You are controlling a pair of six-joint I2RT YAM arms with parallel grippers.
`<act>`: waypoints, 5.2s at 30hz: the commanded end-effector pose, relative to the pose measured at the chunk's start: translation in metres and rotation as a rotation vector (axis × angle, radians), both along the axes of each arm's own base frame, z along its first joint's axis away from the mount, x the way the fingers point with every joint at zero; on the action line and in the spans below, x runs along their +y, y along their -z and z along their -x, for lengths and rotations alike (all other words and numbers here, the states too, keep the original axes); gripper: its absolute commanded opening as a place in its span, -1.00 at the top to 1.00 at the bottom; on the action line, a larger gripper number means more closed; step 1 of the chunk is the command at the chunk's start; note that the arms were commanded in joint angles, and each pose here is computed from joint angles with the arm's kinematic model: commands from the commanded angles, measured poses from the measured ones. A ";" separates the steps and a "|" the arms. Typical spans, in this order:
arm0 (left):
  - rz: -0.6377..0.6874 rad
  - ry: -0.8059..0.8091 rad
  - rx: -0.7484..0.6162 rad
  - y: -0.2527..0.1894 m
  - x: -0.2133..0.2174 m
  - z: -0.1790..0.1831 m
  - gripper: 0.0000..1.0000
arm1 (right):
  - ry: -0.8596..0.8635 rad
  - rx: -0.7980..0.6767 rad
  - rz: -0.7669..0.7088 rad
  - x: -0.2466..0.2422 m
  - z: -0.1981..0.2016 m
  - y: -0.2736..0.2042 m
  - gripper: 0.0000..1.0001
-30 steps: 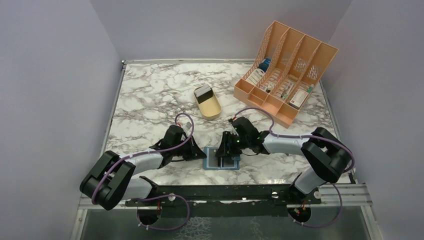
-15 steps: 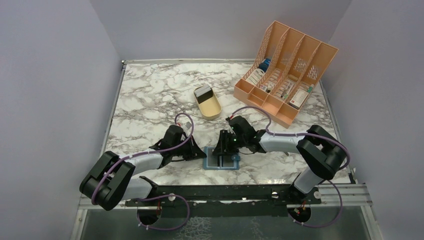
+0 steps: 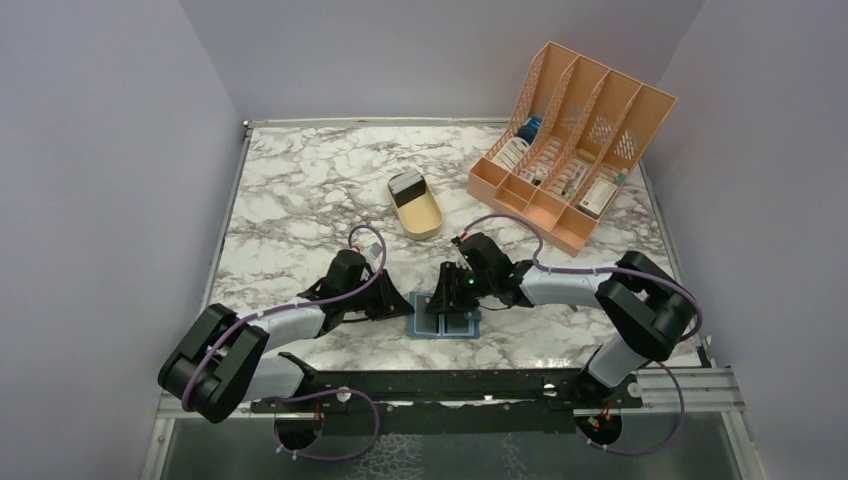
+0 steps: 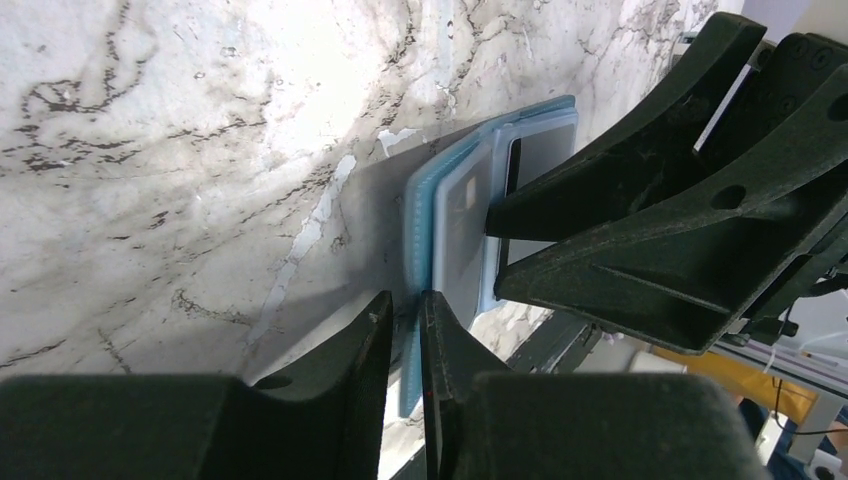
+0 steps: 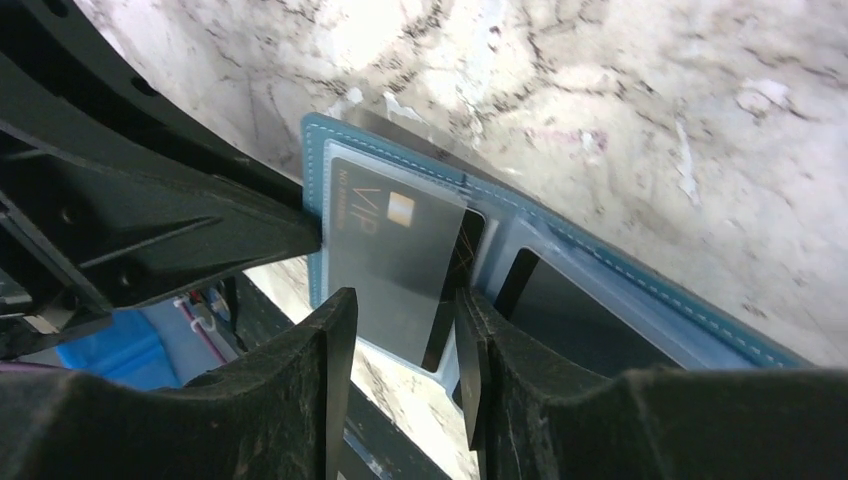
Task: Put the credit cards into the card holder
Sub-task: Insert the credit card into the card holder, then turn over the card slot in the card holder.
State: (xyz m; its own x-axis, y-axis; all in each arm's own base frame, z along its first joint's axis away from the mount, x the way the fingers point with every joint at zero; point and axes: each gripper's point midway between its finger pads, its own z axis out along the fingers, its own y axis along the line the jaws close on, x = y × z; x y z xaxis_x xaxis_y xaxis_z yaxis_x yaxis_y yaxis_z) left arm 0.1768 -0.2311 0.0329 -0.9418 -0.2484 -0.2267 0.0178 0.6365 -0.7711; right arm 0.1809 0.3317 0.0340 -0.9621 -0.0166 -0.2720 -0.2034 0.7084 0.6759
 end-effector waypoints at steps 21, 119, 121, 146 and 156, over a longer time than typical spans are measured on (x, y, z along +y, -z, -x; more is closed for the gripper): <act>-0.003 -0.001 -0.035 -0.003 0.002 0.001 1.00 | 0.166 -0.063 0.352 -0.082 0.003 0.001 0.14; 0.098 0.042 -0.003 0.000 -0.024 0.014 1.00 | 0.178 -0.136 0.373 -0.076 0.003 -0.002 0.18; 0.096 0.040 -0.004 0.000 -0.023 0.014 1.00 | 0.177 -0.130 0.369 -0.075 0.004 -0.001 0.17; 0.098 0.032 -0.007 -0.001 -0.022 0.016 1.00 | 0.143 -0.176 0.214 -0.055 0.005 -0.037 0.17; 0.096 0.034 -0.005 0.000 -0.022 0.016 1.00 | 0.092 -0.174 0.120 -0.040 0.010 -0.047 0.17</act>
State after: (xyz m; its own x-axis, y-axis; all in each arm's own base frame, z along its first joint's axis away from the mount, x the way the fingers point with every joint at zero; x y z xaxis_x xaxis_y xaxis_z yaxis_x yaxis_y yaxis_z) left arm 0.1599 -0.2541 0.0323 -0.9545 -0.2294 -0.1908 0.0317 0.5580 -0.8292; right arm 0.1721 0.2756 0.0660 -0.9084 0.0315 -0.4168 -0.1873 0.8608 0.4733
